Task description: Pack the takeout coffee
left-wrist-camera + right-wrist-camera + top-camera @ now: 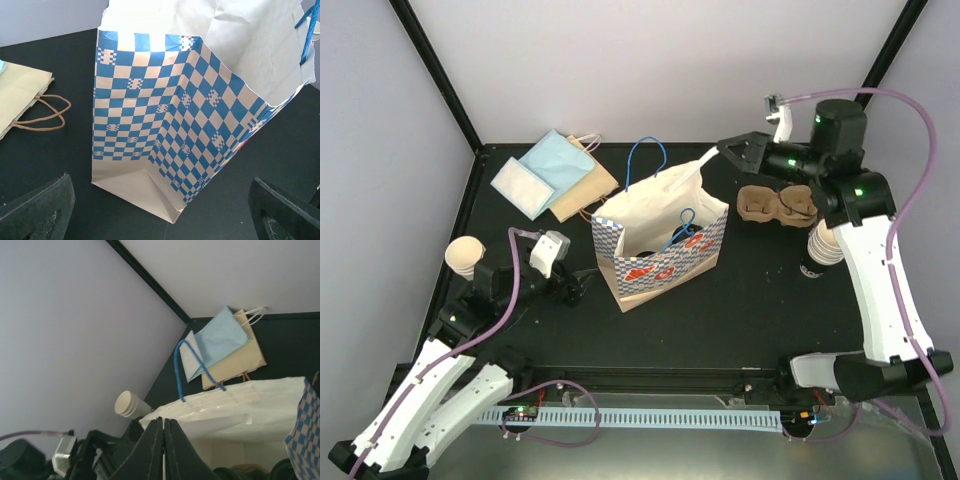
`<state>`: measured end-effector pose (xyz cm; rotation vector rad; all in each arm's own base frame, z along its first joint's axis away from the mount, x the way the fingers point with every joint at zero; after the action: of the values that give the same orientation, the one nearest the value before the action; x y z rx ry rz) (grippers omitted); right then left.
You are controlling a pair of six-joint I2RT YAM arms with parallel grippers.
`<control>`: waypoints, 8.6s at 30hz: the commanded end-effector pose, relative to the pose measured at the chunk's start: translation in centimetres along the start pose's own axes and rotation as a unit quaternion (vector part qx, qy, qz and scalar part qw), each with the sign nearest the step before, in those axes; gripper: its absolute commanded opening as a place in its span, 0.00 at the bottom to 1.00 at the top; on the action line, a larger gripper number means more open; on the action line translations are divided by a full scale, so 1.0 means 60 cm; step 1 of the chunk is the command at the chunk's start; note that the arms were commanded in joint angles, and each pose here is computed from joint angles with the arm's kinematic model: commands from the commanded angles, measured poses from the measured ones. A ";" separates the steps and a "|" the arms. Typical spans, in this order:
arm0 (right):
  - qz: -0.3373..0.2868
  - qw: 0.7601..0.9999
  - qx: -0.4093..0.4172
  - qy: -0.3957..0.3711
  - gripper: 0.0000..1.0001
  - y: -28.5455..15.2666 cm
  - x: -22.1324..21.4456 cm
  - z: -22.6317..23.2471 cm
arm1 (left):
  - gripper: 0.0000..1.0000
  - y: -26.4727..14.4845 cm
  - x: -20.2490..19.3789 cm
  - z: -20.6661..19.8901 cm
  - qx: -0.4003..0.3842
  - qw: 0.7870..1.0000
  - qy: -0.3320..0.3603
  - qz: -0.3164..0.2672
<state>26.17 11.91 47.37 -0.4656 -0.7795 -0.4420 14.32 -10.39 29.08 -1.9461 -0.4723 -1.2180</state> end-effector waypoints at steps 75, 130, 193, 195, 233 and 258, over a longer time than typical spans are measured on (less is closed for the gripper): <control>0.125 0.627 -0.764 0.083 0.23 -0.120 -0.056 -0.457 | 0.98 0.006 -0.002 0.001 -0.004 1.000 0.004 -0.008; 0.065 0.636 -0.766 0.063 0.01 -0.151 -0.004 -0.384 | 0.98 0.008 -0.002 0.002 -0.003 1.000 0.002 -0.007; 0.016 0.965 -0.217 -0.145 0.01 -0.017 -0.014 -0.013 | 0.98 0.007 -0.003 0.010 0.022 1.000 0.000 -0.006; 0.037 0.960 -0.234 -0.150 0.03 0.007 -0.015 -0.020 | 0.98 0.007 -0.003 0.010 0.023 1.000 0.000 -0.005; -0.124 0.910 -0.287 -0.271 0.88 -0.063 -0.308 -0.145 | 0.99 0.035 -0.044 0.029 0.035 0.998 0.012 -0.047; -0.223 0.860 -0.350 -0.296 0.62 -0.055 -0.337 -0.324 | 0.99 0.081 -0.060 0.187 0.398 0.902 -0.056 -0.161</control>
<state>21.83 2.61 19.12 -1.2498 -1.1849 -1.0385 21.43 -6.12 19.95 -1.4155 -1.0173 -0.8483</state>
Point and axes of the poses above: each gripper's point midway between its finger pads, its own y axis out along the fingers, its own z axis along the line the jaws close on, x = y × z, the point moved 8 cm from there along -y, back along the fingers, and after that the axes turned 3 degrees about -y, right-handed, at the moved point
